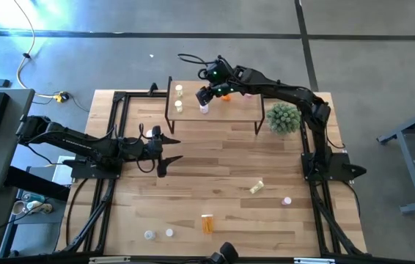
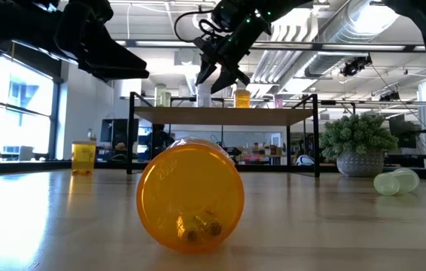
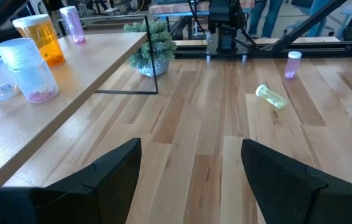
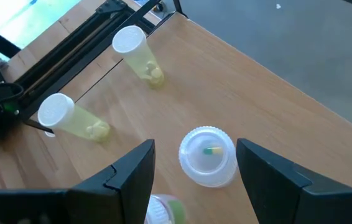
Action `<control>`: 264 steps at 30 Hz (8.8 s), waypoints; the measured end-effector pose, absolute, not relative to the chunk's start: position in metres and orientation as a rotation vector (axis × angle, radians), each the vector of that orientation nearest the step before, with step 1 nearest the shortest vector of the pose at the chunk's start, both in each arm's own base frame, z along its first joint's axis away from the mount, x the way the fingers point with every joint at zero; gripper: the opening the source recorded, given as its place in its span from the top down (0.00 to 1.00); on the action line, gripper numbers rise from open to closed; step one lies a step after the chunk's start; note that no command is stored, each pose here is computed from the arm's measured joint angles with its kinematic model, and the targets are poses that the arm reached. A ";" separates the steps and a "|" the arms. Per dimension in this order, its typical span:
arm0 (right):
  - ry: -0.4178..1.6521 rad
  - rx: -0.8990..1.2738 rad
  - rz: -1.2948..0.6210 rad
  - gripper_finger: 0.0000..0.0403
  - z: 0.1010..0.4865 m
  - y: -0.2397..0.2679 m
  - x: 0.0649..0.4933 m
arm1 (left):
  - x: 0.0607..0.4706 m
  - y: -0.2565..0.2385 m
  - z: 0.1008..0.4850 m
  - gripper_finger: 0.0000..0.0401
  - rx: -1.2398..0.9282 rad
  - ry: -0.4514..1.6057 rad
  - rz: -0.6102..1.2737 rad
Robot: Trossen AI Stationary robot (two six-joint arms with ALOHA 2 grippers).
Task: Pick and place medicine bottles onto shelf by color
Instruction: Adjust the top transparent bottle on the shelf, then put the top orange pill bottle aligned with the other orange pill bottle on the shelf
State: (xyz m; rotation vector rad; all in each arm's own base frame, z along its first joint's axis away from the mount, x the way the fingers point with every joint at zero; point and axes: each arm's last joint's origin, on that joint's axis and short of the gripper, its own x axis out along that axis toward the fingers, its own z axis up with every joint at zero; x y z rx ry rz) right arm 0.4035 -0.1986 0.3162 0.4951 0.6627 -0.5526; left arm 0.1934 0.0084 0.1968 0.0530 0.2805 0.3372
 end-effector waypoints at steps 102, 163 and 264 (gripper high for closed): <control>1.170 -0.133 -0.268 0.47 0.277 0.111 0.403 | 0.145 -0.041 0.166 0.34 -0.344 0.480 0.597; 1.073 -0.055 -0.426 0.47 0.321 0.024 0.396 | 0.112 0.001 0.147 0.34 -0.449 0.544 1.167; 0.975 -0.018 -0.490 0.47 0.326 -0.020 0.407 | 0.141 0.051 0.138 0.53 -0.514 0.711 1.154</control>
